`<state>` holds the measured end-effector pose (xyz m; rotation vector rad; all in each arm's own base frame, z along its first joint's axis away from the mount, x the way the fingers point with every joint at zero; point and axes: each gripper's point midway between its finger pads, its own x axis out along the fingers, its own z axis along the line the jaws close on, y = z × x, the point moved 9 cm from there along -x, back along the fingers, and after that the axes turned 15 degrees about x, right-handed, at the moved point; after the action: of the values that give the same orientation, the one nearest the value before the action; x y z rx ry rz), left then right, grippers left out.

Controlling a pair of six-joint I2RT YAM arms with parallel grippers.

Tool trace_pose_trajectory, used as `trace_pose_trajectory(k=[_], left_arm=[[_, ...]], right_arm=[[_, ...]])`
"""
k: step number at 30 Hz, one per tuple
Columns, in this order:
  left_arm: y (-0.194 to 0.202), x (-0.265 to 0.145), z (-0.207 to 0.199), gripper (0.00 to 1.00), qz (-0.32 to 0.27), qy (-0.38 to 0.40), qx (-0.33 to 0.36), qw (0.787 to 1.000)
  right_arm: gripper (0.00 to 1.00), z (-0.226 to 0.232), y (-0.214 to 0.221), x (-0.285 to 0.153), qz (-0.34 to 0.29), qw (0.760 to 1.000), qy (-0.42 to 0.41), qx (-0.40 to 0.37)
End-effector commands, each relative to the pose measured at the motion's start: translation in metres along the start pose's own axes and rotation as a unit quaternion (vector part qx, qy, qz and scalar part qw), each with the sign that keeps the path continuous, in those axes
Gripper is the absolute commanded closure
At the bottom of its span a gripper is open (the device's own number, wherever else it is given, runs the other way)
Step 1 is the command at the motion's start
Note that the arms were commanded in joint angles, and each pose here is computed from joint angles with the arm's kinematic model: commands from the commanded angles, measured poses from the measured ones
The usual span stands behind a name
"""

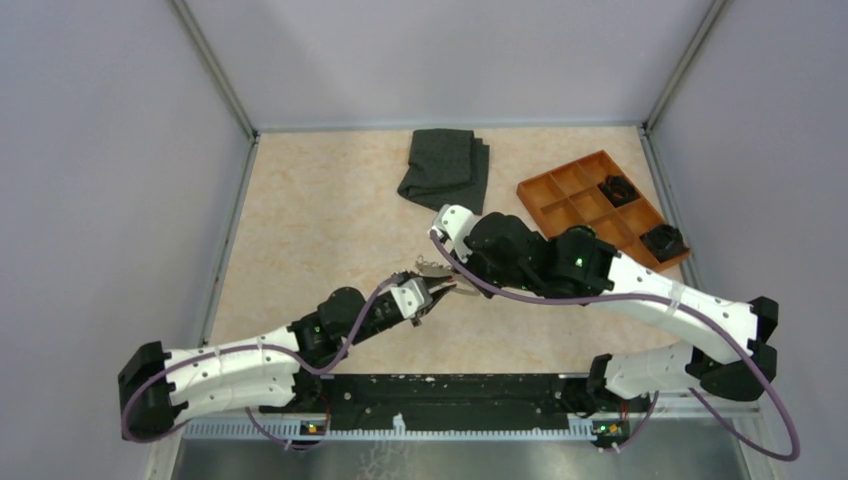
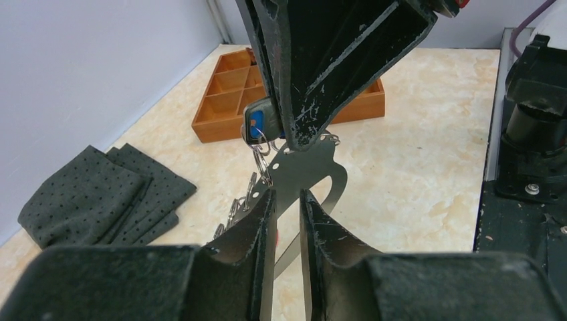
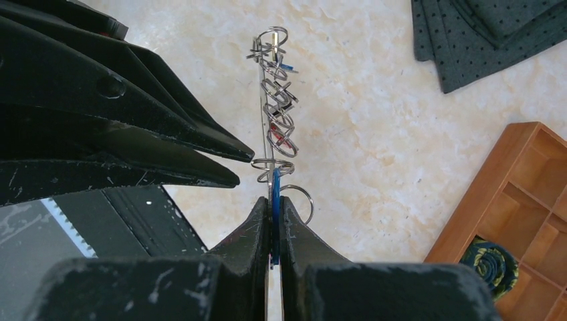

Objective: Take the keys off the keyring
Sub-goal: Remove the key from the keyring.

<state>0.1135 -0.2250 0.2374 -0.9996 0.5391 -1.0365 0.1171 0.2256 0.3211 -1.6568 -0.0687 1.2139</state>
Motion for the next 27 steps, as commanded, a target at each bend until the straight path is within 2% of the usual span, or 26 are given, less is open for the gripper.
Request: trace_pose_trajectory(k=[1, 13, 27], left_arm=[[-0.030, 0.007, 0.014, 0.75, -0.063, -0.028, 0.002, 0.998], [-0.039, 0.013, 0.022, 0.73, -0.067, -0.041, 0.011, 0.997], [-0.029, 0.017, 0.020, 0.81, -0.026, -0.044, 0.008, 0.999]], right_arm=[[1.00, -0.003, -0.022, -0.024, -0.066, 0.998, -0.007, 0.016], [1.00, 0.000, -0.023, -0.022, -0.063, 0.998, -0.015, 0.015], [1.00, 0.001, -0.027, -0.023, -0.067, 0.997, -0.020, 0.015]])
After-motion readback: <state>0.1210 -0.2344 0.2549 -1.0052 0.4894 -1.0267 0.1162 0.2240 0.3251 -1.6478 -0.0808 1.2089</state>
